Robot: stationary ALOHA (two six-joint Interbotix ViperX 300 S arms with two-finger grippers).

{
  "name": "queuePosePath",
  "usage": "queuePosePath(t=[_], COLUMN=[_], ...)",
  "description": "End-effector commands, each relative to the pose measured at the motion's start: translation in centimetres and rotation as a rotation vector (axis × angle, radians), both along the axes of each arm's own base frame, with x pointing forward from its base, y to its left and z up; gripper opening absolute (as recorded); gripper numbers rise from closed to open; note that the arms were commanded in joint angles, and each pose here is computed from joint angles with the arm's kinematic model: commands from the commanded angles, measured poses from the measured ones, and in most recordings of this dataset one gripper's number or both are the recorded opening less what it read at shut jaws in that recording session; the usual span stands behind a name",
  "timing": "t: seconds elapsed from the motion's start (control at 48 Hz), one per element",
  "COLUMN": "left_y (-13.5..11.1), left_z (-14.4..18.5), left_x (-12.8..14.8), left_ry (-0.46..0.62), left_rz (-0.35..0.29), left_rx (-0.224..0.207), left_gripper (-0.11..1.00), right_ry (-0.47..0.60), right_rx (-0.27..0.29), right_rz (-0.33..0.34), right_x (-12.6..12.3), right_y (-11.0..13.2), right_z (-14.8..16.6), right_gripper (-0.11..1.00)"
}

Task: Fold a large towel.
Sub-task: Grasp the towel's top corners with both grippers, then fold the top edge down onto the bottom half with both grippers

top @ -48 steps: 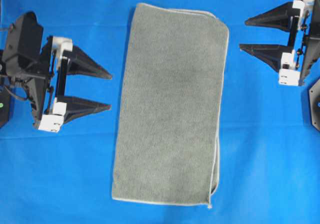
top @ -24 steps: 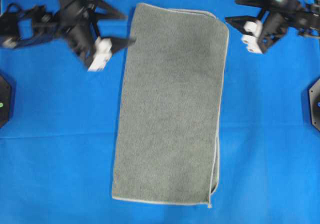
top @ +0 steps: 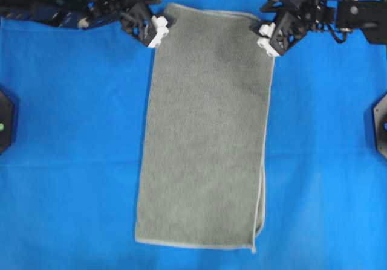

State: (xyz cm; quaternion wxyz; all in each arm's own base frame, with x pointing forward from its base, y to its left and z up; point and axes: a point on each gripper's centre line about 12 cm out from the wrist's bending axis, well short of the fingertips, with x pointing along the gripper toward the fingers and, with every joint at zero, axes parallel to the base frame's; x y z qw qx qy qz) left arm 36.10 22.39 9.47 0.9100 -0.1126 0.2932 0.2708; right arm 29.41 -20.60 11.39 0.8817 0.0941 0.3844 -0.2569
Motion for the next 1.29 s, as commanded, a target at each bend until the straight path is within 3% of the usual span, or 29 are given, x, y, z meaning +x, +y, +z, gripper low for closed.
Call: queuePosePath(t=[0.0,0.188,0.271,0.459,0.521,0.625,0.875,0.98,1.125,1.271], left_y=[0.8,1.5,1.5,1.1,1.1,1.2,3.1,3.3,1.3,-4.1], left_z=[0.1,-1.3,-1.3,-1.4,-1.2,0.1,6.7,8.3,9.9,12.2], left_x=[1.0,0.8,0.7,0.4,0.3,0.4,0.5,0.5,0.5,0.4], left_ry=[-0.023,-0.003,0.001,0.015,0.016,0.002,-0.081,-0.088,-0.087,-0.112], left_rz=[0.005,0.024,0.023,0.009,0.004,-0.003,-0.006,-0.01,-0.049,-0.159], left_rx=[0.015,-0.001,-0.002,0.006,0.013,0.037,0.169,0.188,0.186,0.191], left_gripper=[0.76,0.71,0.6,0.12,0.03,0.03,0.03,0.03,0.03,0.03], right_ry=[-0.019,0.01,0.017,0.023,0.021,0.018,-0.008,-0.023,-0.067,-0.134], right_rx=[-0.004,0.004,-0.005,-0.011,-0.013,-0.016,-0.081,-0.104,-0.119,-0.133], right_rz=[-0.003,-0.004,0.006,0.012,0.007,-0.018,-0.092,-0.106,-0.105,-0.029], right_x=[0.6,0.9,0.9,0.8,0.8,0.4,-0.6,-1.0,-1.4,-1.2], right_y=[-1.0,-1.8,-1.8,-1.9,-2.1,-2.8,-4.7,-4.8,-3.6,1.0], right_z=[-0.1,-1.4,-1.5,-1.5,-1.4,-1.1,2.7,4.1,5.9,8.6], right_gripper=[0.64,0.63,0.57,0.09,0.05,0.05,0.05,0.05,0.05,0.05])
